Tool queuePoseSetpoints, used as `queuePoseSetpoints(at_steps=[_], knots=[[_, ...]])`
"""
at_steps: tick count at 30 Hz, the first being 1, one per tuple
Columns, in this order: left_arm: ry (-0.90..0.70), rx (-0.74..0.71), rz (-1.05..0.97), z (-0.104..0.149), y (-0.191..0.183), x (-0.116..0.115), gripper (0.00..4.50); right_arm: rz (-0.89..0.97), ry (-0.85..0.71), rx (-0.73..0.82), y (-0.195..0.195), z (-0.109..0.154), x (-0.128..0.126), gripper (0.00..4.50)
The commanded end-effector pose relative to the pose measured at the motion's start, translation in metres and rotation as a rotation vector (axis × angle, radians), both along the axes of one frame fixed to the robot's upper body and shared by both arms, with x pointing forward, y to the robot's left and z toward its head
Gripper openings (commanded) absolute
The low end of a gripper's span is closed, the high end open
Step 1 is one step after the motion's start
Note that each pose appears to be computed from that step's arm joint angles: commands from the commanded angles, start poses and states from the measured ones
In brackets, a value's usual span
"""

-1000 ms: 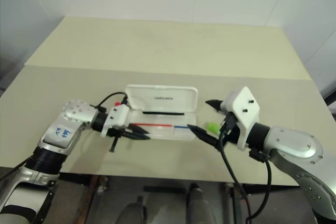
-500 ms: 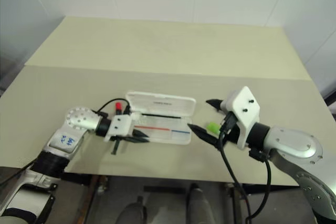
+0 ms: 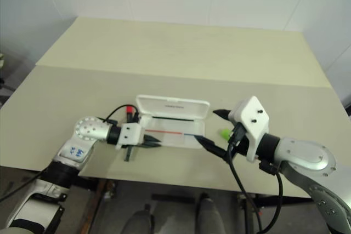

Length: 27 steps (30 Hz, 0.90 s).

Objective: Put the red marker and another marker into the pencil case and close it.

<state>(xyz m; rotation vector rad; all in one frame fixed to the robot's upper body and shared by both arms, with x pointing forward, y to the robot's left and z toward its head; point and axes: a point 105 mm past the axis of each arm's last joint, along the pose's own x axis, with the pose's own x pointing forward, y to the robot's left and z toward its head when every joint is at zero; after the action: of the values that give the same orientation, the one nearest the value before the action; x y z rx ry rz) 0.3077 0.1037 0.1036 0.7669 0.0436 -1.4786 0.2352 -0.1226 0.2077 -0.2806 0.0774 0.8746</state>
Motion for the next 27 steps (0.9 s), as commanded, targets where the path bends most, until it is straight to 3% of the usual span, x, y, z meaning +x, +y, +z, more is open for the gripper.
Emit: queuePoseSetpoints(at_steps=[1,4,5,17,27], knots=[[0.051,-0.034,-0.025,-0.005,-0.010,-0.007,0.02,0.019,-0.042,-0.009,0.003,0.007,-0.003,4.50],[0.091,-0.034,-0.054,-0.005,-0.011,-0.012,0.02,0.018,-0.045,-0.008,0.004,0.007,-0.002,4.50],[0.100,-0.034,-0.060,-0.005,-0.011,-0.013,0.57,0.017,-0.045,-0.008,0.004,0.008,-0.002,4.50],[0.128,-0.069,-0.069,0.008,-0.013,-0.013,4.47,0.009,-0.051,-0.009,0.003,0.008,0.000,4.50],[0.064,-0.063,-0.029,0.024,-0.014,-0.007,4.47,0.009,-0.053,-0.015,0.003,0.008,0.002,4.50]])
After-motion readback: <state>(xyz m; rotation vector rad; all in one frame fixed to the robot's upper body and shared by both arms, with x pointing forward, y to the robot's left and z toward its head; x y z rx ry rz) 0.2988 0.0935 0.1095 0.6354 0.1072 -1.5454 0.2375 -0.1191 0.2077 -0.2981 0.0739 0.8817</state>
